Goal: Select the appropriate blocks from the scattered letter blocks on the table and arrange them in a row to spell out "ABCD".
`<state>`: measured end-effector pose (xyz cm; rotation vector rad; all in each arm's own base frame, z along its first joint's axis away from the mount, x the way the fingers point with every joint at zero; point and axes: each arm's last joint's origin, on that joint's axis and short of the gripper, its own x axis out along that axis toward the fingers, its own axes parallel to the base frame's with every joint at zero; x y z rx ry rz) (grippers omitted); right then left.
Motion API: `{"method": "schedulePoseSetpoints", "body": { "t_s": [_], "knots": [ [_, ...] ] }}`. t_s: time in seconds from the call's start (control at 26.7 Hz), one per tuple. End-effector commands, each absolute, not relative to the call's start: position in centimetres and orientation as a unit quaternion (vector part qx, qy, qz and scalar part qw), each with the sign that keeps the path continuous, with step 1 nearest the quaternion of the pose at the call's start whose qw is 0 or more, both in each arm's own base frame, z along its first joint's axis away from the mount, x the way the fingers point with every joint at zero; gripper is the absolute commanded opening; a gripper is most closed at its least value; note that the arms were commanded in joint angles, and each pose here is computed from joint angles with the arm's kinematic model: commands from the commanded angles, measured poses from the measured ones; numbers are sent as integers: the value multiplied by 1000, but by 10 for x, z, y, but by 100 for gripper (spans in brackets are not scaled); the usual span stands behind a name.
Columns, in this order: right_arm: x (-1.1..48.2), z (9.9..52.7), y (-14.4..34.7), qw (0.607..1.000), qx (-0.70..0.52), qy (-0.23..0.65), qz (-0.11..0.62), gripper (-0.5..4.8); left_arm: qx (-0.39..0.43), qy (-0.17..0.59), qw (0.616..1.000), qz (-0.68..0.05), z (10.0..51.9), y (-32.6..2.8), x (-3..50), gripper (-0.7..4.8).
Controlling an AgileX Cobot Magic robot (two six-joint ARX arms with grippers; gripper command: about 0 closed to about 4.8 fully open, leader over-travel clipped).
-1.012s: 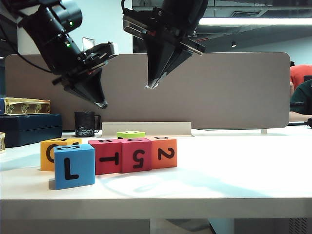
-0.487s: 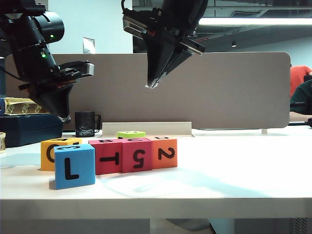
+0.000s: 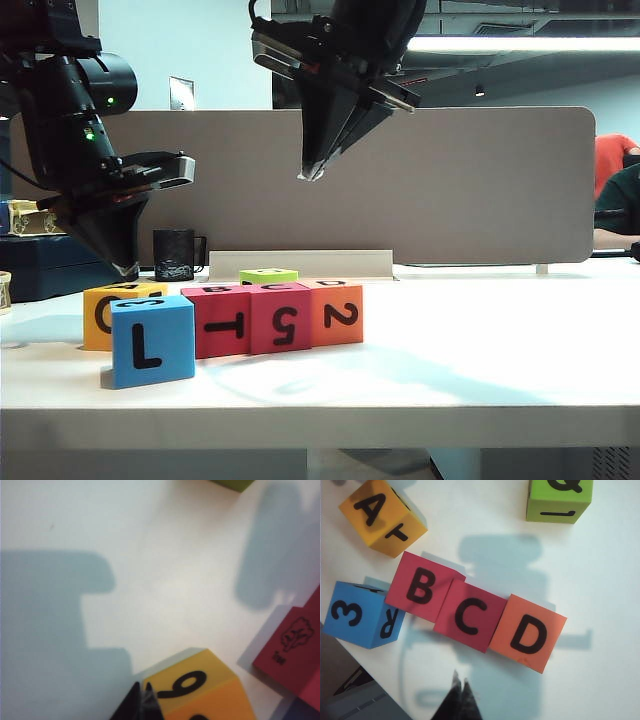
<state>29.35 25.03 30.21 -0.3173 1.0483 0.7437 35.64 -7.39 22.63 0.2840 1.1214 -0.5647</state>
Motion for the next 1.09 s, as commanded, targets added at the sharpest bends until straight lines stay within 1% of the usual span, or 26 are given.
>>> {"method": "schedulePoseSetpoints", "body": {
  "t_s": [0.04, 0.52, 0.97, 1.09],
  "knots": [
    [293, 306, 250, 793, -145, 479, 347, -4, 127, 530, 792, -276, 227, -74, 353, -6],
    [293, 306, 250, 794, -145, 478, 347, -4, 120, 566, 766, -280, 224, -74, 345, -6],
    [293, 306, 250, 793, -146, 480, 346, -4, 128, 581, 748, -295, 223, -92, 337, -6],
    [293, 306, 250, 793, -146, 480, 347, -4, 130, 577, 750, -295, 223, -94, 337, -6]
  ]
}}
